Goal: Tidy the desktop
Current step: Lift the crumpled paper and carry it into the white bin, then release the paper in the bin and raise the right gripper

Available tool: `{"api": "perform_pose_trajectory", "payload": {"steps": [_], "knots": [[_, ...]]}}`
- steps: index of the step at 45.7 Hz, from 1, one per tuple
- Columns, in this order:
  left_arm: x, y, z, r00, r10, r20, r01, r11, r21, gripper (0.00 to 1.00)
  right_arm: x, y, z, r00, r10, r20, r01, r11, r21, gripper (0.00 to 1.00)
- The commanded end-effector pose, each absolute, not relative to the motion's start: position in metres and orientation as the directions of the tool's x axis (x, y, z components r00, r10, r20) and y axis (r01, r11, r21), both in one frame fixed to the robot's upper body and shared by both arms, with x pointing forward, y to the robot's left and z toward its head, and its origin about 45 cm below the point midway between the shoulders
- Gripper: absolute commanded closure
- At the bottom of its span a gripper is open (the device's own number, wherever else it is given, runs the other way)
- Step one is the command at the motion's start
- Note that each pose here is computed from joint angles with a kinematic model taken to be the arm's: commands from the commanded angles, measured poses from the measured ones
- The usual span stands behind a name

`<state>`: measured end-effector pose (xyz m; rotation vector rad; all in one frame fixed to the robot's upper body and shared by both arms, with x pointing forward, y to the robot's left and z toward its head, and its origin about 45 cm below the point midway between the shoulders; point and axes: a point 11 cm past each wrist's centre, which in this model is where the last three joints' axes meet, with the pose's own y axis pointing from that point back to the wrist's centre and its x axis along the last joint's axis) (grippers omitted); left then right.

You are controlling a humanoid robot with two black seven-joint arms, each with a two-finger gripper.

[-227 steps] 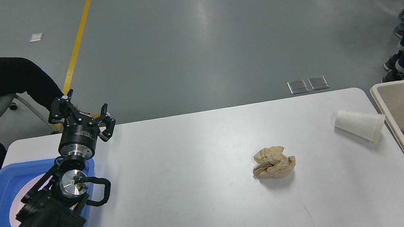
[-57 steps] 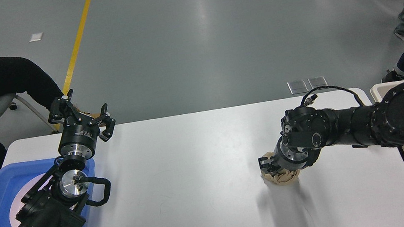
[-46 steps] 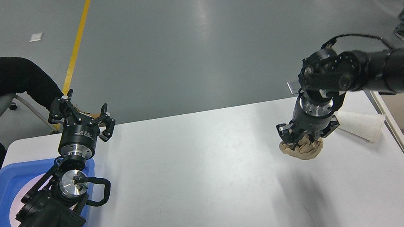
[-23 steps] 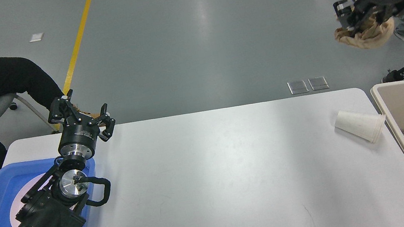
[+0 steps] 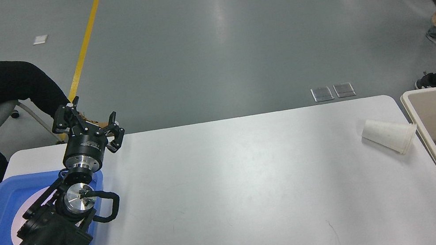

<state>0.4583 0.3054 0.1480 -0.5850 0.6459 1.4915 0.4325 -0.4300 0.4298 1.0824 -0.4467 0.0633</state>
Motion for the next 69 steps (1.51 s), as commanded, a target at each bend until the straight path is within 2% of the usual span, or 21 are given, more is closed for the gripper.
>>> {"api": "perform_pose_trajectory", "payload": {"steps": [1,3,8,14,21,29,40,58,59,60,61,63,64,69], "knots": [[0.458,0.306,0.148,-0.024,0.707,-0.707,-0.999,0.005,0.04,0.04,0.409,-0.504,0.387,0.915,-0.237,0.325,-0.128,0.596,0.793,1.0],[0.458,0.306,0.148,-0.023,0.707,-0.707,-0.999,0.006,0.038,0.04,0.396,-0.527,0.365,0.92,-0.259,0.294,-0.071,0.627,0.776,1.0],[0.458,0.306,0.148,-0.023,0.707,-0.707,-0.999,0.006,0.038,0.04,0.382,-0.577,0.304,0.888,-0.168,0.429,-0.173,0.742,0.648,1.0],[0.458,0.305,0.148,-0.023,0.706,-0.708,-0.999,0.007,0.038,0.04,0.347,-0.606,0.226,0.876,-0.036,0.481,-0.268,0.792,0.548,1.0],[0.458,0.306,0.148,-0.023,0.707,-0.707,-0.999,0.006,0.038,0.04,0.319,-0.607,0.17,0.887,0.036,0.46,-0.307,0.791,0.529,1.0],[0.458,0.305,0.148,-0.023,0.706,-0.708,-0.999,0.007,0.038,0.04,0.294,-0.581,0.105,0.906,0.035,0.421,-0.303,0.749,0.59,1.0],[0.458,0.306,0.148,-0.023,0.707,-0.707,-0.999,0.006,0.038,0.04,0.279,-0.558,0.07,0.922,0.008,0.388,-0.279,0.709,0.647,1.0],[0.458,0.306,0.148,-0.023,0.707,-0.707,-0.999,0.006,0.038,0.04,0.26,-0.552,0.051,0.935,-0.008,0.355,-0.249,0.696,0.673,0.99],[0.458,0.305,0.148,-0.023,0.706,-0.708,-0.999,0.007,0.038,0.04,0.261,-0.552,0.051,0.933,-0.01,0.36,-0.252,0.695,0.673,0.89],[0.458,0.306,0.148,-0.023,0.707,-0.707,-0.999,0.006,0.038,0.04,0.261,-0.552,0.052,0.931,-0.016,0.365,-0.252,0.695,0.674,0.74],[0.458,0.306,0.148,-0.023,0.707,-0.707,-0.999,0.006,0.038,0.04,0.262,-0.552,0.051,0.927,-0.026,0.374,-0.253,0.692,0.677,0.55],[0.458,0.306,0.148,-0.023,0.707,-0.707,-0.999,0.006,0.038,0.04,0.268,-0.551,0.054,0.911,-0.05,0.41,-0.266,0.688,0.675,0.08],[0.458,0.306,0.148,-0.023,0.707,-0.707,-0.999,0.006,0.038,0.04,0.27,-0.551,0.055,0.904,-0.058,0.425,-0.272,0.688,0.673,0.0],[0.458,0.306,0.148,-0.023,0.707,-0.707,-0.999,0.006,0.038,0.04,0.269,-0.551,0.054,0.891,-0.095,0.445,-0.268,0.68,0.682,0.0]]}}
